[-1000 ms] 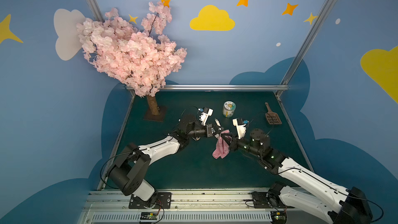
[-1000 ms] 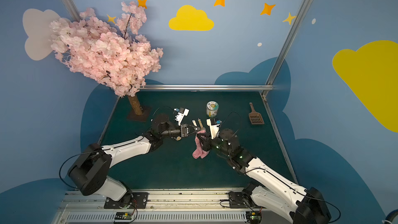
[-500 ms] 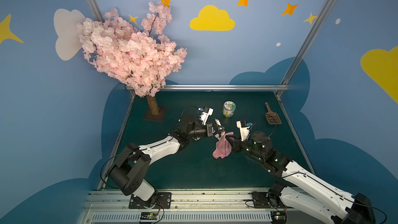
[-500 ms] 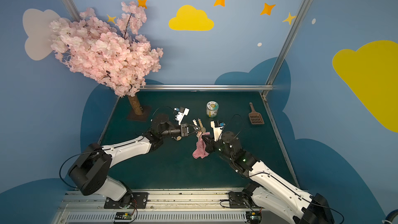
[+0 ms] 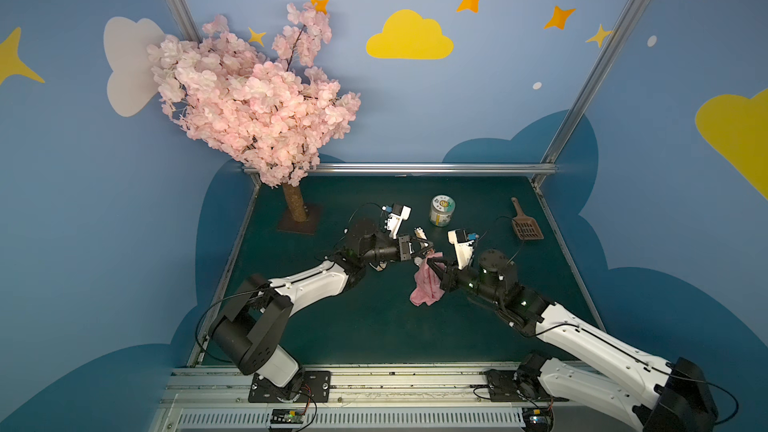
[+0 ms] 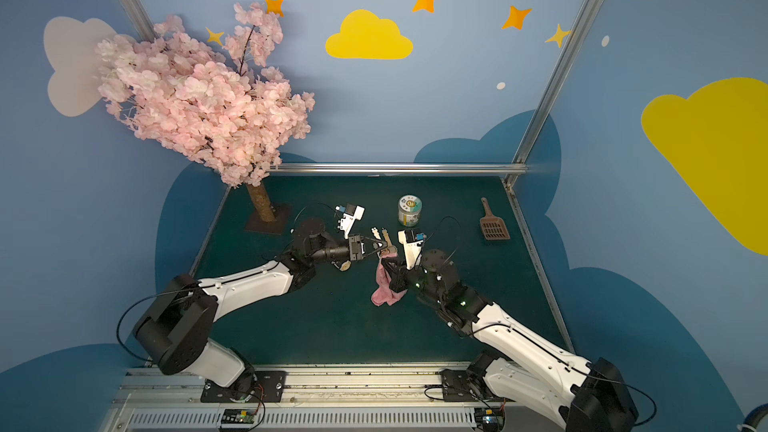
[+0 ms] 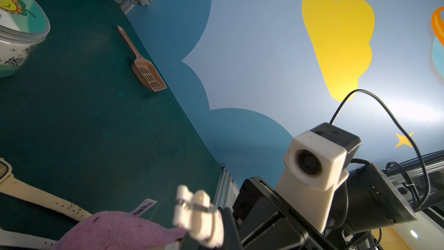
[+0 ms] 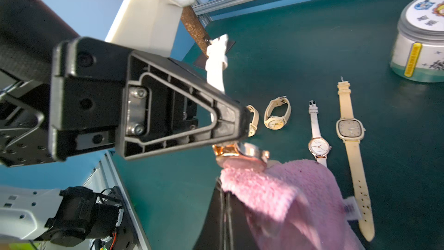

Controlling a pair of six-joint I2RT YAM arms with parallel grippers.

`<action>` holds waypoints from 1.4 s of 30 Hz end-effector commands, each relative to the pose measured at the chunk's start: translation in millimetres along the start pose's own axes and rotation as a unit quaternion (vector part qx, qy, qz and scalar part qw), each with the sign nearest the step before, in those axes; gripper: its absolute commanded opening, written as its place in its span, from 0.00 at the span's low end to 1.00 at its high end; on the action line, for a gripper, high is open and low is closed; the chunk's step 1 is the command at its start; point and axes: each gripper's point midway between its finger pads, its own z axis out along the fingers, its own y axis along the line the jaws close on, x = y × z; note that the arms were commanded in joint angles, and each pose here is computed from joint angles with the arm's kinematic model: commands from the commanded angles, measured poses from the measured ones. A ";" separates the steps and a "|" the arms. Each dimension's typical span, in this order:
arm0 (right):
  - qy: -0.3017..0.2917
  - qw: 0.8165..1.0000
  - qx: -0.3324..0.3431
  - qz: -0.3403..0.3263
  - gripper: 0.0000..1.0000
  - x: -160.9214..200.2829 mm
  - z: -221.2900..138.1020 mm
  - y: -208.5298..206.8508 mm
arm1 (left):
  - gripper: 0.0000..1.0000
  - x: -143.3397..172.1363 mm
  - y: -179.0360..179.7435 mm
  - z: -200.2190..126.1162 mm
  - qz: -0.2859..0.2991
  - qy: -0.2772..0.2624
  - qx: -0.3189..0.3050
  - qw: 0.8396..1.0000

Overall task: Wipe the watch dial
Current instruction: Wipe the watch.

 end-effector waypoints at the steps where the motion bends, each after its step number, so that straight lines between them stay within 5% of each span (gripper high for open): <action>1: -0.027 0.999 0.044 0.002 0.00 -19.4 -2.7 -9.8 | 0.03 2.9 -8.9 0.5 0.009 0.008 0.019 1.000; 6: -0.036 0.999 0.026 0.000 0.00 -21.6 -4.0 -3.9 | 0.03 2.7 -8.4 0.4 0.010 0.009 0.017 1.000; 12: -0.052 0.995 -0.081 -0.027 0.00 -25.2 -5.9 32.8 | 0.03 3.4 -5.7 0.6 0.006 0.008 0.015 1.000; 22: -0.063 0.995 0.064 -0.039 0.00 -50.1 -15.8 -5.3 | 0.03 -11.7 -9.9 -3.0 0.020 0.004 0.015 1.000; 30: -0.055 0.994 -0.066 -0.064 0.00 -50.8 -7.7 41.8 | 0.03 -12.9 -11.1 -3.3 0.018 0.003 0.017 1.000; 42: 0.005 0.998 -0.022 -0.057 0.00 -25.3 2.7 22.2 | 0.03 -13.2 -13.0 -6.7 0.024 -0.003 0.014 1.000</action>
